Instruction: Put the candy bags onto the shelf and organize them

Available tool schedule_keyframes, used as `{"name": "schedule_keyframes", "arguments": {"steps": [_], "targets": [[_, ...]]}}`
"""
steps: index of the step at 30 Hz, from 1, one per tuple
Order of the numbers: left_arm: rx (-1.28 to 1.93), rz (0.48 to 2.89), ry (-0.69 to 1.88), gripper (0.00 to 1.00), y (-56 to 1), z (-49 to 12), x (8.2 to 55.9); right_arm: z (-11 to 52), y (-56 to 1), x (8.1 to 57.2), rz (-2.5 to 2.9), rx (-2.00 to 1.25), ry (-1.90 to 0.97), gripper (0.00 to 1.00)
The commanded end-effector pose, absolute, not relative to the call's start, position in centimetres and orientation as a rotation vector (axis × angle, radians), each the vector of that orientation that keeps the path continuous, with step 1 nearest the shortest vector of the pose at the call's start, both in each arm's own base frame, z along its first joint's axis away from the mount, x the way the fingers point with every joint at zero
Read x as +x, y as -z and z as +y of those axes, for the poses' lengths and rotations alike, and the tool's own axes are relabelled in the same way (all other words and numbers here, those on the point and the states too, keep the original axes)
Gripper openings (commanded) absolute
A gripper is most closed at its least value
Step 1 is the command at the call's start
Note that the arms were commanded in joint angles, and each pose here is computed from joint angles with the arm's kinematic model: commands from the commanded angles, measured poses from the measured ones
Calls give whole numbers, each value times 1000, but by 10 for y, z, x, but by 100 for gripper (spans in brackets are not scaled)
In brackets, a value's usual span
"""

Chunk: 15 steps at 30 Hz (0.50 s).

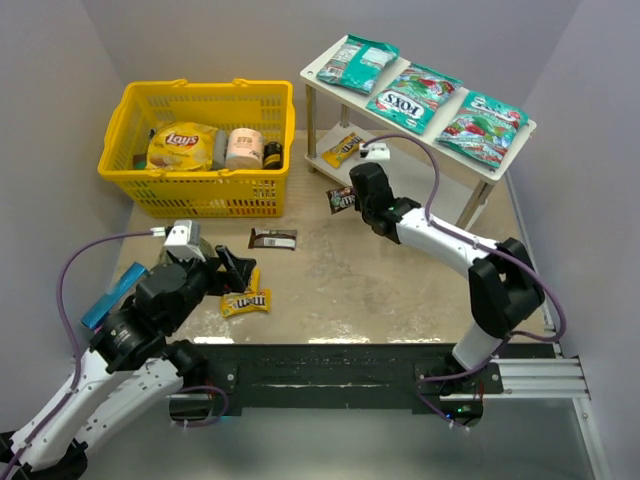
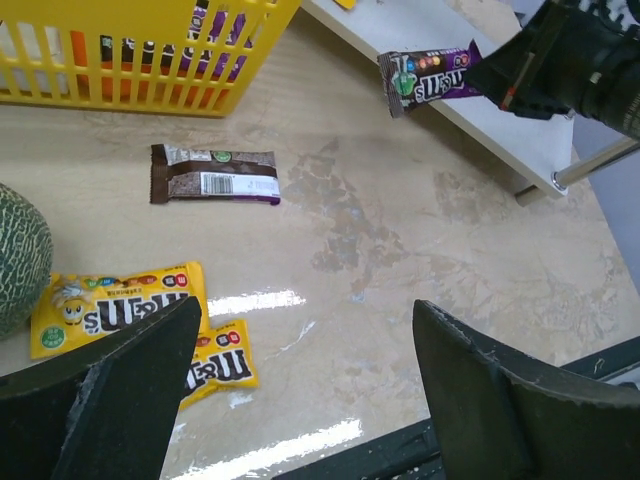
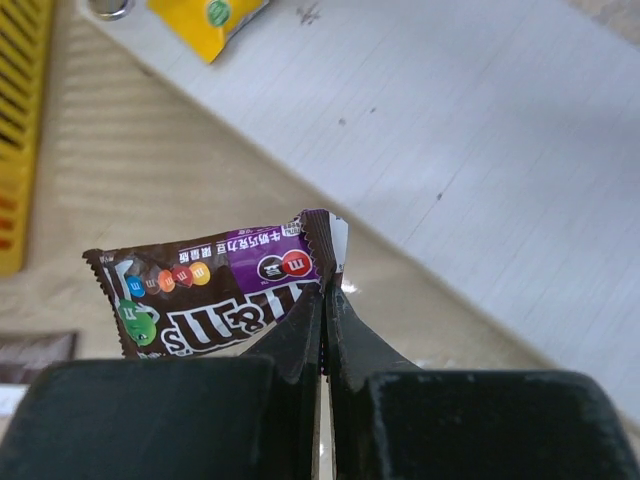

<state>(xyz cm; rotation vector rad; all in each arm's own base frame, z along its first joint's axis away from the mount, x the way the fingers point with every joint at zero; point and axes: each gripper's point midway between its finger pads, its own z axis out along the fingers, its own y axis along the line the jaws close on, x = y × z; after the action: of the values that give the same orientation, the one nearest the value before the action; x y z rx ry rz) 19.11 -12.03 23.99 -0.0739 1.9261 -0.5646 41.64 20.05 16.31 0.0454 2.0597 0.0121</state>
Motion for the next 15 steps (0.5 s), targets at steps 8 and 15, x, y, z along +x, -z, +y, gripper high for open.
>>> {"name": "schedule_keyframes", "arguments": {"steps": [8, 15], "targets": [[-52, 1891, 559, 93, -236, -116, 189, 163, -187, 481, 1900, -49, 395, 2], [-49, 1886, 549, 94, -233, -116, 190, 148, -190, 499, 1835, -111, 610, 3]]}}
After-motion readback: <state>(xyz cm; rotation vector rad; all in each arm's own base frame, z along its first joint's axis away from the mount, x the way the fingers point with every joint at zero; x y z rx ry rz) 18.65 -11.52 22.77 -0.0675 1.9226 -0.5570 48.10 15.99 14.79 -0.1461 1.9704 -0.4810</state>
